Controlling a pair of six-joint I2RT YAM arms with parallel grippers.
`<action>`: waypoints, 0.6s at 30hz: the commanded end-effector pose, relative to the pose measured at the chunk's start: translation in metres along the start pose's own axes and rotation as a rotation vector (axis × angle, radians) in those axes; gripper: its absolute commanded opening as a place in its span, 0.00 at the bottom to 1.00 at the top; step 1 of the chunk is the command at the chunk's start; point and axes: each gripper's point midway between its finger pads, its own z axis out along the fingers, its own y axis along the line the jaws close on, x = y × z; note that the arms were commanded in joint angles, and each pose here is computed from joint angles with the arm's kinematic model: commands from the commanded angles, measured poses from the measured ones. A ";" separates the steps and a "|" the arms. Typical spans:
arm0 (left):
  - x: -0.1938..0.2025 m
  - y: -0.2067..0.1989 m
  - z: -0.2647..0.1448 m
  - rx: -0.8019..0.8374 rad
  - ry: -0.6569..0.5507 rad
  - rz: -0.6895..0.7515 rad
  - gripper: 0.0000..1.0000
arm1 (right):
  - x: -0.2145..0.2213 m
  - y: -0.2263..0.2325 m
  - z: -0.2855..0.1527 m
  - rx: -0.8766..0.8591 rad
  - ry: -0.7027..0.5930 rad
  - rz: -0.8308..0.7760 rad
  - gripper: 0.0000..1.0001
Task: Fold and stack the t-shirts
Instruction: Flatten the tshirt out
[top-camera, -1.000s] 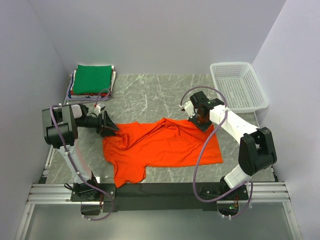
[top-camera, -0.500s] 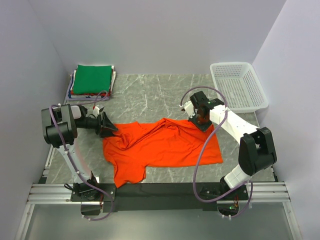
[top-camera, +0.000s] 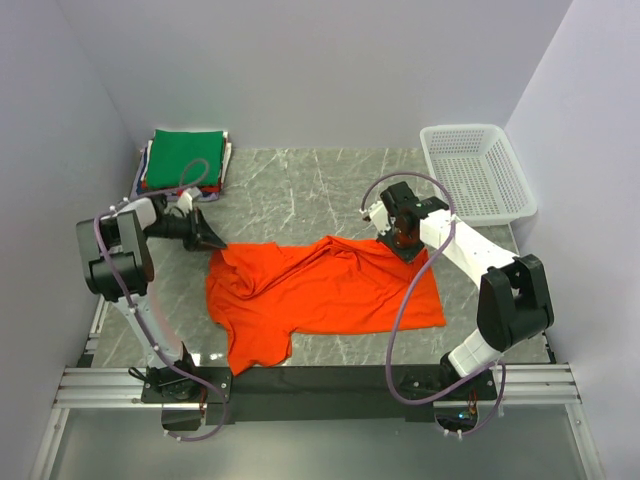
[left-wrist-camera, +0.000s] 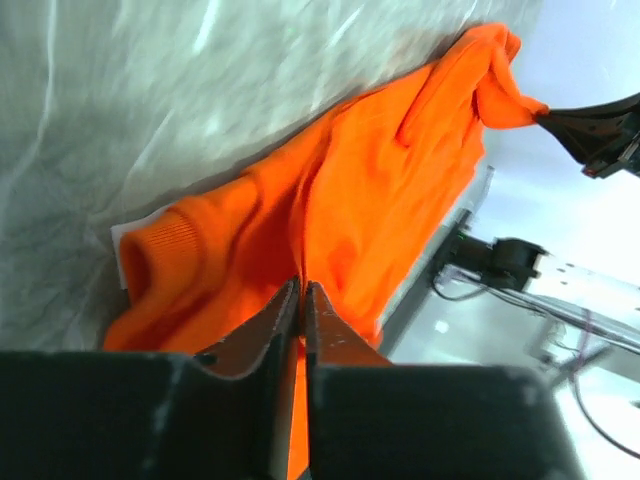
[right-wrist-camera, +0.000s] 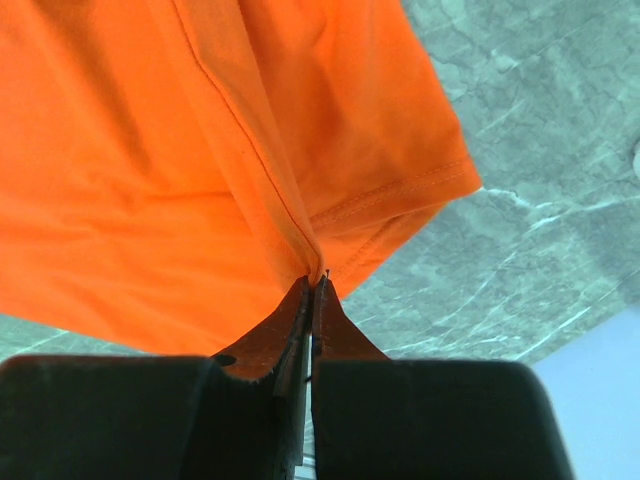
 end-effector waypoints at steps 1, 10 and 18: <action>-0.037 -0.042 -0.039 -0.063 -0.114 0.212 0.02 | -0.021 -0.027 -0.024 0.090 -0.102 0.027 0.00; -0.117 -0.108 -0.116 -0.229 -0.299 0.556 0.01 | -0.069 -0.110 -0.087 0.292 -0.333 0.102 0.00; -0.218 -0.249 -0.221 -0.313 -0.720 0.929 0.00 | -0.146 -0.203 -0.208 0.561 -0.648 0.194 0.00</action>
